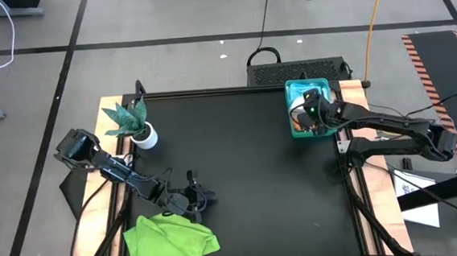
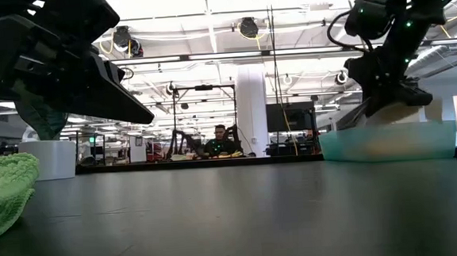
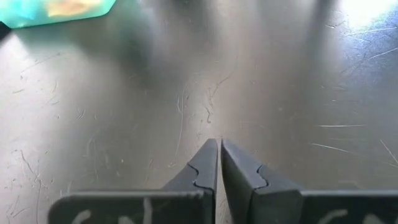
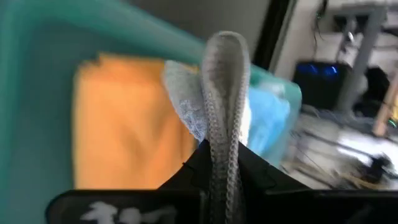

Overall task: Fold microfiber towels
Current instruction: Stack the gray microfiber cloth on top of the orange microfiber cloth in the green bin

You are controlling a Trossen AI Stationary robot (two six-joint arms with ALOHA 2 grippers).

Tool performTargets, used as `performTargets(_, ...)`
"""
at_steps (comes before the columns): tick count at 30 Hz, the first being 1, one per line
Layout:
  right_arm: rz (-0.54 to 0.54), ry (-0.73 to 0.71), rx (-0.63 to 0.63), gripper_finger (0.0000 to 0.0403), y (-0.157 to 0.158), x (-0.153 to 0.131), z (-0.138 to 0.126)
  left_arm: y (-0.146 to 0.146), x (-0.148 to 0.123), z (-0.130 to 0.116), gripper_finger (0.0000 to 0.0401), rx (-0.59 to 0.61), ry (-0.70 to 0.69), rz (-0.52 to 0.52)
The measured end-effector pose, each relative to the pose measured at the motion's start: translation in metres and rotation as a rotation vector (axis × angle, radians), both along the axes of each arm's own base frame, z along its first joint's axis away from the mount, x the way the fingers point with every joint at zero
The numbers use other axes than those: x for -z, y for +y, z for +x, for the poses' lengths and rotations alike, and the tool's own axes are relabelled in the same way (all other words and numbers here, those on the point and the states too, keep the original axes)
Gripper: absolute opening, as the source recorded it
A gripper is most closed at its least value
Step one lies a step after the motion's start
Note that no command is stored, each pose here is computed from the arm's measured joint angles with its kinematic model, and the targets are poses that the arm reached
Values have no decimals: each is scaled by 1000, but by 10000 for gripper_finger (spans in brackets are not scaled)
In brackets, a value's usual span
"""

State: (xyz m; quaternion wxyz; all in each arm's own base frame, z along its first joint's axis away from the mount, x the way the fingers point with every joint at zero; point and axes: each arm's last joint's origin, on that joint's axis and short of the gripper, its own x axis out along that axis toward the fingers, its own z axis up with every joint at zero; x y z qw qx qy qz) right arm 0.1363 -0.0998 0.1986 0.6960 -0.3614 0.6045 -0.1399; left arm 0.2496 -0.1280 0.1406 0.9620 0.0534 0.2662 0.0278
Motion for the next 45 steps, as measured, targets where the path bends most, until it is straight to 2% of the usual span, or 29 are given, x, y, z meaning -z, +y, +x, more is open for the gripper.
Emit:
performTargets(6,82,-45,-49,20,5,2,2,0,0,0,26,10,1,17)
performTargets(10,183,52,-72,20,11,8,-6,0,0,0,26,9,1,14)
performTargets(15,159,138,-24,34,13,19,-14,0,0,0,26,9,1,13)
performTargets(19,126,139,-45,65,14,40,-17,0,0,0,26,13,3,10)
performTargets(22,43,137,-15,100,12,48,-18,0,0,0,26,15,4,9)
performTargets(26,37,140,-5,155,13,45,-17,0,0,0,26,17,4,12)
performTargets(30,68,105,-34,196,14,27,-9,0,0,0,26,17,4,12)
performTargets(35,143,-41,78,196,12,1,-2,0,0,0,26,15,4,9)
performTargets(41,340,-271,279,173,5,-21,-2,0,0,0,26,16,4,9)
performTargets(45,399,-398,533,160,-10,-23,-6,0,0,0,26,18,4,12)
